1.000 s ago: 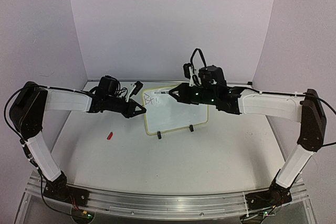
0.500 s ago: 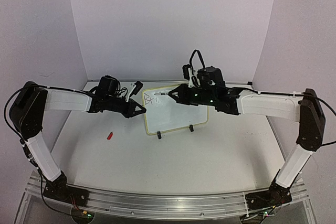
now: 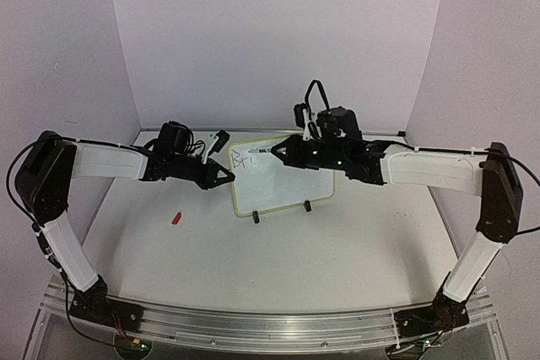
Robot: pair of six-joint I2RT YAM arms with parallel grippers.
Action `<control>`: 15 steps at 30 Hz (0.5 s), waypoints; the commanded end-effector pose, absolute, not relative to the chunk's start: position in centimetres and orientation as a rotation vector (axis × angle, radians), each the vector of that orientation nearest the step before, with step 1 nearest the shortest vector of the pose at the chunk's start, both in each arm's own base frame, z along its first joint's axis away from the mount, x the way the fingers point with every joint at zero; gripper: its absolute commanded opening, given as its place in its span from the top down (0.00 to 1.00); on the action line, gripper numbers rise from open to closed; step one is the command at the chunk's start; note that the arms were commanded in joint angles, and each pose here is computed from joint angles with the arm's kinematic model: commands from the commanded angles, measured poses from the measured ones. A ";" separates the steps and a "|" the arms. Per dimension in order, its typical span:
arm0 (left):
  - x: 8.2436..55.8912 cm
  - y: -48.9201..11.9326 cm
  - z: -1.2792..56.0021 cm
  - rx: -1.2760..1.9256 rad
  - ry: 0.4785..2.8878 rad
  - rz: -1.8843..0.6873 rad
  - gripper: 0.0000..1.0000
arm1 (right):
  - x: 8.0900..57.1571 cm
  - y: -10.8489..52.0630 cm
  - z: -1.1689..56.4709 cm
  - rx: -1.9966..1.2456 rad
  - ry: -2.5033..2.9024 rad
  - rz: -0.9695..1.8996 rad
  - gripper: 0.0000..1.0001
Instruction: Write a sentence on the whiteboard
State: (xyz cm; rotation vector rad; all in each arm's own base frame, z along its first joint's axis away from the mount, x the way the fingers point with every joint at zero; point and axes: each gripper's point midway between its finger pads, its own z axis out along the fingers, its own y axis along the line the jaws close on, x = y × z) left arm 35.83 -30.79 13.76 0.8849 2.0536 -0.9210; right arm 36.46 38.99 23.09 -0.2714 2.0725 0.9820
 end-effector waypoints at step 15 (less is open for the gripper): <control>37.7 -30.2 13.0 0.876 2.068 -0.809 1.00 | 35.4 39.5 24.3 -0.373 2.038 1.034 1.00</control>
